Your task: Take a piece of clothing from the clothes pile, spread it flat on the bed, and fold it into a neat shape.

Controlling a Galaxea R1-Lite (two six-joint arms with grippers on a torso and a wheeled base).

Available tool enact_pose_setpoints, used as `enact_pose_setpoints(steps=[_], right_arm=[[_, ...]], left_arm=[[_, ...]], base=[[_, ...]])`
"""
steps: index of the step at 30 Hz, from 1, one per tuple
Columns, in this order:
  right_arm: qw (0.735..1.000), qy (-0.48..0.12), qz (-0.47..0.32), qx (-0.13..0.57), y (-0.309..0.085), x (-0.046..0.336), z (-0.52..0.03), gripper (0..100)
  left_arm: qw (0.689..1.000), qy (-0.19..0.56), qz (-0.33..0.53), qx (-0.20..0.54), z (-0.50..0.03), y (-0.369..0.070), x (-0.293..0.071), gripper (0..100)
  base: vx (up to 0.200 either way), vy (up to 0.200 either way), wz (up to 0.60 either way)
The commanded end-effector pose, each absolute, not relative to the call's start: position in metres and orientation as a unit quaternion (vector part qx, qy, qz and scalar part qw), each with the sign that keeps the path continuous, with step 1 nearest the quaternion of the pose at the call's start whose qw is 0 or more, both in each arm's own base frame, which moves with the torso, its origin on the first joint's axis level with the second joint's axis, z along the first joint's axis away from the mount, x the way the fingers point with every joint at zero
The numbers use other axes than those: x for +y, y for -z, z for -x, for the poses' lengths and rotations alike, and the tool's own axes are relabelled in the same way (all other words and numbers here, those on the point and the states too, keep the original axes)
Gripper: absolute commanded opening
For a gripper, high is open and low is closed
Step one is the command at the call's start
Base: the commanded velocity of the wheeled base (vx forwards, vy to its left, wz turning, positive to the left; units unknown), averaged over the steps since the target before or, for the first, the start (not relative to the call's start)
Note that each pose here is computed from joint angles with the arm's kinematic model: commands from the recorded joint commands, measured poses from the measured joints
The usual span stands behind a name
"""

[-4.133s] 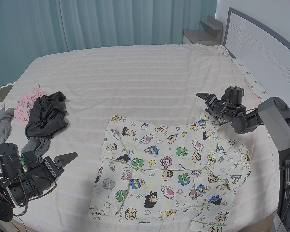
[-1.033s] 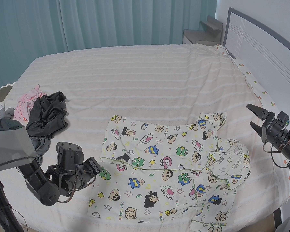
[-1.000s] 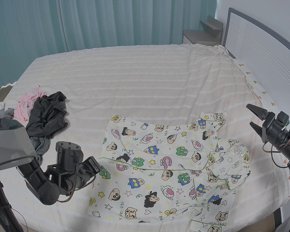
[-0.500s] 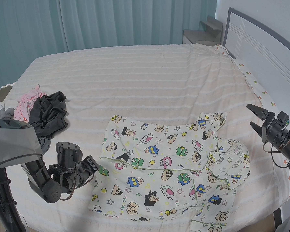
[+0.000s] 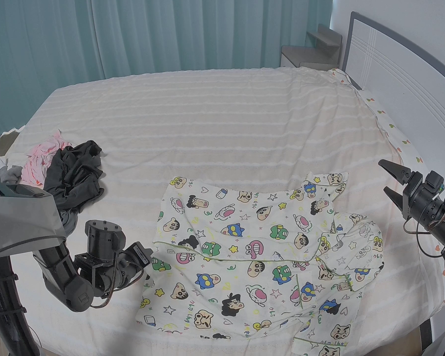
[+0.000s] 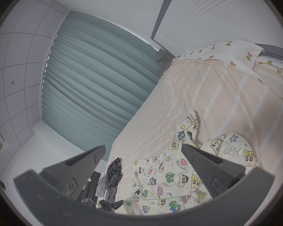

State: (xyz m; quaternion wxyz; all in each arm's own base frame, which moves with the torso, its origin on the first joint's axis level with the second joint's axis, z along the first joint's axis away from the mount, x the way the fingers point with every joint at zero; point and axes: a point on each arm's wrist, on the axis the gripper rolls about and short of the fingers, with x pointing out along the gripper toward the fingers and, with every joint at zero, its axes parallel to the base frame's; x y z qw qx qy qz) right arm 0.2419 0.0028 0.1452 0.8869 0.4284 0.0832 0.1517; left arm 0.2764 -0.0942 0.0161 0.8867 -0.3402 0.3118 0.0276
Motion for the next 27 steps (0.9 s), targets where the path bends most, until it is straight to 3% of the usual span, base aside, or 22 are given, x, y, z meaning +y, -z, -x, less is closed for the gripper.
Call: enact_pose_setpoints(steps=[1, 9, 15, 27], right_arm=[[0.887, -0.152, -0.428, 0.083, -0.145, 0.003, -0.242, 100], [0.887, -0.152, -0.428, 0.083, -0.145, 0.003, -0.242, 100], [0.887, -0.152, -0.428, 0.085, -0.145, 0.003, -0.241, 100], [0.887, -0.153, -0.428, 0.082, -0.146, 0.003, -0.24, 100]], left_arm=[[0.888, -0.033, 0.345, 0.303, -0.28, -0.019, -0.09, 100], [0.893, -0.033, 0.363, 0.265, -0.281, -0.037, -0.077, 100], [0.876, 0.06, 0.349, 0.328, -0.254, -0.039, -0.085, 100], [0.866, 0.035, 0.316, 0.386, -0.263, 0.007, -0.101, 100]], base=[[0.0, 0.0, 0.0], [0.0, 0.0, 0.0], [0.0, 0.0, 0.0], [0.0, 0.0, 0.0]])
